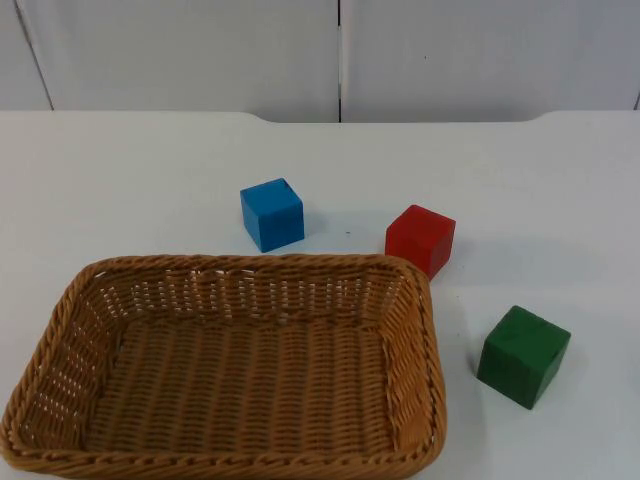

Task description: Pick up one cube with each hand and place exactly two cubes into the same basket, leaving the remaining cube outside.

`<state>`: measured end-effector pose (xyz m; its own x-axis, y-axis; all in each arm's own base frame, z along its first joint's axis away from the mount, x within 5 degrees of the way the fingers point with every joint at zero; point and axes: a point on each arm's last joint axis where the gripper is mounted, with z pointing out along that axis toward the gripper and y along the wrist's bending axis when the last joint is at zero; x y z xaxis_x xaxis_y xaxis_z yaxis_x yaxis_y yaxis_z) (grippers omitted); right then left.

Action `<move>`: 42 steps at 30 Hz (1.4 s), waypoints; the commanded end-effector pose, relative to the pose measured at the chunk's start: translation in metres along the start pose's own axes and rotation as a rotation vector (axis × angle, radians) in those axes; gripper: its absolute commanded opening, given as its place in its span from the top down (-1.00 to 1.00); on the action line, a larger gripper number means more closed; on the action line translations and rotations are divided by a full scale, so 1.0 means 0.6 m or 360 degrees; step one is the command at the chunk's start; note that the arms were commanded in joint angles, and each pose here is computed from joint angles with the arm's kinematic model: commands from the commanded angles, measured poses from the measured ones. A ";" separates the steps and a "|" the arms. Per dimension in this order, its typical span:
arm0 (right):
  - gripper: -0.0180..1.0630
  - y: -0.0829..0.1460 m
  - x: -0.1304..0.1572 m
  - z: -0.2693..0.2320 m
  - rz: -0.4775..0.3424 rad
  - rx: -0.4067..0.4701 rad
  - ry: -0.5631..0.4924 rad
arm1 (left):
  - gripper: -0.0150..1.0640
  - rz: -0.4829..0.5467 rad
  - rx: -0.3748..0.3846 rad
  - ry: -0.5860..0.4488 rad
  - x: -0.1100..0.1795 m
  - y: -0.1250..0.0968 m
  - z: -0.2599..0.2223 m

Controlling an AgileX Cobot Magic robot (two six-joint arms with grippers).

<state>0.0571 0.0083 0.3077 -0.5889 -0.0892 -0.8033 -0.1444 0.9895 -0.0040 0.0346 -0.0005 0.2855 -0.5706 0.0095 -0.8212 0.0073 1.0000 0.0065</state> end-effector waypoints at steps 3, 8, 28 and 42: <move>-0.98 -0.001 -0.008 -0.001 -0.0005 0.0010 -0.0061 | -0.97 -0.0021 0.0015 -0.0031 -0.010 -0.002 0.003; -0.98 -0.001 -0.013 -0.002 -0.0049 0.0013 -0.0113 | -0.97 -0.0085 0.0092 -0.0052 -0.024 -0.008 0.016; -0.98 0.000 -0.035 0.006 -0.0059 0.0000 -0.0130 | -0.97 -0.0108 0.0102 0.0054 -0.110 -0.008 0.055; -0.98 0.000 -0.077 0.083 -0.0101 -0.0028 0.0196 | -0.97 -0.0108 0.0281 0.0066 -0.133 -0.024 0.082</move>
<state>0.1212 0.0183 0.3139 -0.6747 -0.1629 -0.7199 -0.1971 0.9797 -0.0370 0.1184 -0.0149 0.3191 -0.6286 -0.0454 -0.7764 0.1024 0.9848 -0.1405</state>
